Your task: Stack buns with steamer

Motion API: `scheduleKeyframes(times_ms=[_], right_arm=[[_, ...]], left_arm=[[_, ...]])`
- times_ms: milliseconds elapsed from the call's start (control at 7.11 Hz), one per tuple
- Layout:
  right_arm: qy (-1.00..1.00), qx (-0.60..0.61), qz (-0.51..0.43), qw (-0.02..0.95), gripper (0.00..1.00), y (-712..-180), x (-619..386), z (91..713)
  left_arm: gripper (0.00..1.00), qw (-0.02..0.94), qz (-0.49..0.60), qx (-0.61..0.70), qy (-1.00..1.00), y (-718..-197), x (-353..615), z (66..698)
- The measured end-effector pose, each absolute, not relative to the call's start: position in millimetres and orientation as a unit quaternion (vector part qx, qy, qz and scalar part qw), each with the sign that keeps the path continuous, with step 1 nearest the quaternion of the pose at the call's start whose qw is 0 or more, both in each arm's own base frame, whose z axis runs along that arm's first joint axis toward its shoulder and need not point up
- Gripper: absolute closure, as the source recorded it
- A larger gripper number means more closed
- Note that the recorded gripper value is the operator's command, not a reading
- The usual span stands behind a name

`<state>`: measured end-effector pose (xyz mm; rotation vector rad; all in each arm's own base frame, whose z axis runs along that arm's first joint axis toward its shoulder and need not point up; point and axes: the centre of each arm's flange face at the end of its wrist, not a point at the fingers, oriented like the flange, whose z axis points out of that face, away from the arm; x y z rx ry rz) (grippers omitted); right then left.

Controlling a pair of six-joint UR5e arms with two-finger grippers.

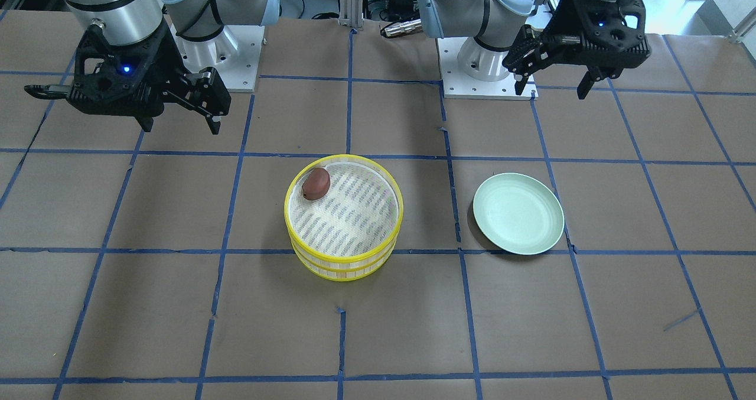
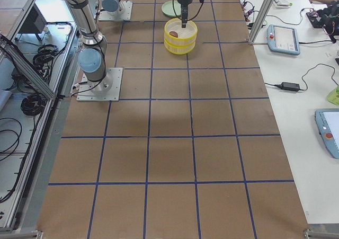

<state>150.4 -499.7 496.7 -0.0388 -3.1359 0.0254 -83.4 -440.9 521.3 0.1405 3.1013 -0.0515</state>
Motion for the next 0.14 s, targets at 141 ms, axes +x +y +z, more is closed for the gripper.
scheduleKeyframes(times_ms=[141], right_arm=[[-1.000,-0.013,0.008,0.003,0.01,-499.8,150.1,496.7]], left_arm=[[0.00,0.017,-0.022,0.047,0.999,-444.0,-83.2,523.7]])
